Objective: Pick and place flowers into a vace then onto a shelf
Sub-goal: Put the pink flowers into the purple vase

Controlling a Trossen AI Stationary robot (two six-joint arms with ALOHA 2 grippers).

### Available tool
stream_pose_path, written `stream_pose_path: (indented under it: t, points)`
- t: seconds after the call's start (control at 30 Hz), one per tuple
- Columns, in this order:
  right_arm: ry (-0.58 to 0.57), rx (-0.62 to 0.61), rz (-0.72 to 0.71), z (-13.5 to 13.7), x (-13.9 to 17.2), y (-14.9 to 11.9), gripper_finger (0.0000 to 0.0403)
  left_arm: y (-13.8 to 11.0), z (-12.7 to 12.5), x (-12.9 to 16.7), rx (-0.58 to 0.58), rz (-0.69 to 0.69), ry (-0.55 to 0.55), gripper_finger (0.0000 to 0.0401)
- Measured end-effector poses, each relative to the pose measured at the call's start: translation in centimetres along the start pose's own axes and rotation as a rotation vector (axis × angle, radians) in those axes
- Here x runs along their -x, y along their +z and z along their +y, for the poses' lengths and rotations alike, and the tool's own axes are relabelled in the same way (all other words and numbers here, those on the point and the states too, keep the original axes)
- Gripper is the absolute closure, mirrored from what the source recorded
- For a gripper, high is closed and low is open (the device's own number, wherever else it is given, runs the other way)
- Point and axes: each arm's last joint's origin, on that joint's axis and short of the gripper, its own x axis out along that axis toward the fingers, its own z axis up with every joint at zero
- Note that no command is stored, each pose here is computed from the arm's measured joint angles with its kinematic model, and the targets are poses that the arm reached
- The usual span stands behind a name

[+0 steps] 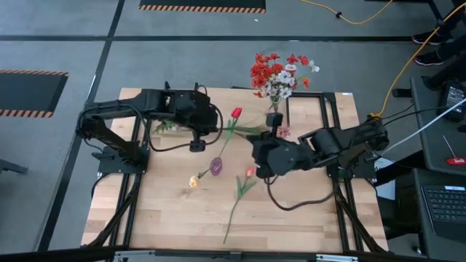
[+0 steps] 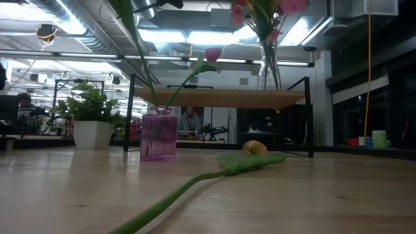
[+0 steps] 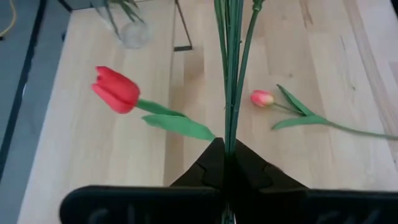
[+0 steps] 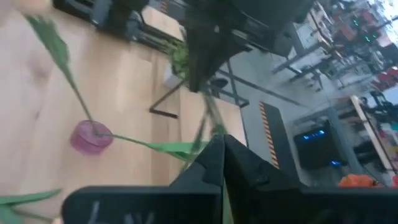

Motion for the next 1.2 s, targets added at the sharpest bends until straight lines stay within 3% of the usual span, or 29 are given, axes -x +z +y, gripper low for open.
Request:
stream_pose_path:
  t: [0.13, 0.37, 0.67, 0.93, 1.2]
  points:
    - [0.047, -0.020, -0.004, 0.7, 1.1, -0.7, 0.0399, -0.2, 0.8, 0.3, -0.007, -0.007, 0.000, 0.0397]
    - [0.110, -0.041, -0.020, 4.4, 2.1, -3.8, 0.0401, 0.4, 2.3, 0.4, -0.024, -0.113, -0.066, 0.0397]
    - [0.186, -0.169, -0.206, 7.6, 3.4, -10.3, 0.0402, 0.4, 2.6, -0.4, -0.034, -0.209, -0.148, 0.0398]
    - [0.237, -0.277, -0.256, 9.9, 2.2, -16.5, 0.0402, -4.0, 0.9, -1.2, 0.002, -0.334, -0.169, 0.0398]
    - [0.249, -0.310, -0.347, 11.7, 0.6, -19.8, 0.0402, -8.2, -0.4, -0.7, -0.046, -0.667, -0.121, 0.0398]
